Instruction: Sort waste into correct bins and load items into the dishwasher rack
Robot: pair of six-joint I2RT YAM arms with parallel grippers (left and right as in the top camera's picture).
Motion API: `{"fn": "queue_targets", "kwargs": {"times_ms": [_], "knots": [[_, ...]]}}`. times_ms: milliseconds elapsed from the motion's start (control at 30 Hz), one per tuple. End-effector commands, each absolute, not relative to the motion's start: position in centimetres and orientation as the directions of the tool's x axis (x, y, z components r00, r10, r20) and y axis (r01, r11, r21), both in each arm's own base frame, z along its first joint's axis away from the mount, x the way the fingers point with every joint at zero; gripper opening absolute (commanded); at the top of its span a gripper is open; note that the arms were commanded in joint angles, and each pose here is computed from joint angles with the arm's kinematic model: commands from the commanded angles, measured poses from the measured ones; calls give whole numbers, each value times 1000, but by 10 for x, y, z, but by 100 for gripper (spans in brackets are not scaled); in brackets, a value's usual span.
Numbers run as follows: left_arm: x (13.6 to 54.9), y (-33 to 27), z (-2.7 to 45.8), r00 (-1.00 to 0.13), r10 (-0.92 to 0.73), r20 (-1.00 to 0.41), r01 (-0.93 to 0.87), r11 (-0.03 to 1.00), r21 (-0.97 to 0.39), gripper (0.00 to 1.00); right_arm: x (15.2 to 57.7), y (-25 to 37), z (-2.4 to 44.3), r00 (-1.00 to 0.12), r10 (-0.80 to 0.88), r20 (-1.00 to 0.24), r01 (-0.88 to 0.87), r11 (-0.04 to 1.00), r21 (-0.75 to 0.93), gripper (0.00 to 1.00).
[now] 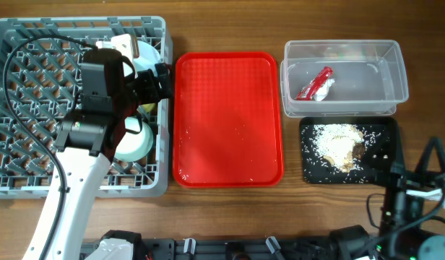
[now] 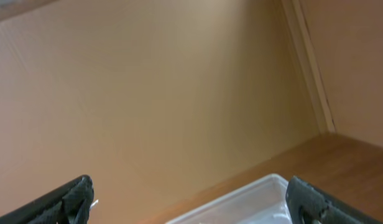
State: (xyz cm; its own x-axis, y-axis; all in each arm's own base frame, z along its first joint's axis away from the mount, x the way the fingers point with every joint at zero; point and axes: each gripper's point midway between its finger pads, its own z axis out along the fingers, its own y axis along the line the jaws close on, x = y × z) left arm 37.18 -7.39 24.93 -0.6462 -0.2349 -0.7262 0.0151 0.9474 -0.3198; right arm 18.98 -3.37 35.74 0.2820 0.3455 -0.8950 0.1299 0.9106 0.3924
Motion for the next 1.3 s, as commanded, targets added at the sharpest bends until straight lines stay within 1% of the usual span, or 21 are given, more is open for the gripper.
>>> {"fn": "queue_targets", "kwargs": {"times_ms": [0,67,133,300,400,433,467,533,600,700,1267], "knots": [[372,-73,253,-637,-242,-732,7,947,-320,100,211,-12,330,292,338,-894,0,935,354,100],[372,-73,253,-637,-242,-732,7,947,-320,100,218,-2,321,321,331,-887,-83,943,322,100],[372,-73,253,-637,-242,-732,7,947,-320,100,220,3,308,333,321,-887,-122,947,297,100],[372,-73,253,-637,-242,-732,7,947,-320,100,229,1,271,286,256,-923,-82,967,243,100],[372,-73,253,-637,-242,-732,7,947,-320,100,236,2,244,207,253,-945,-61,968,245,100],[372,-73,253,-637,-242,-732,7,947,-320,100,240,2,225,146,252,-957,-45,968,248,100],[372,-73,253,-637,-242,-732,7,947,-320,100,243,2,212,109,253,-961,-36,967,250,100],[372,-73,253,-637,-242,-732,7,947,-320,100,246,1,188,53,259,-964,-20,966,258,100],[372,-73,253,-637,-242,-732,7,947,-320,100,247,2,178,10,231,-973,-9,973,231,100],[372,-73,253,-637,-242,-732,7,947,-320,100,247,7,176,0,131,-991,-37,991,131,100],[372,-73,253,-637,-242,-732,7,947,-320,100,248,7,173,-14,133,-991,-35,990,133,100]]}}
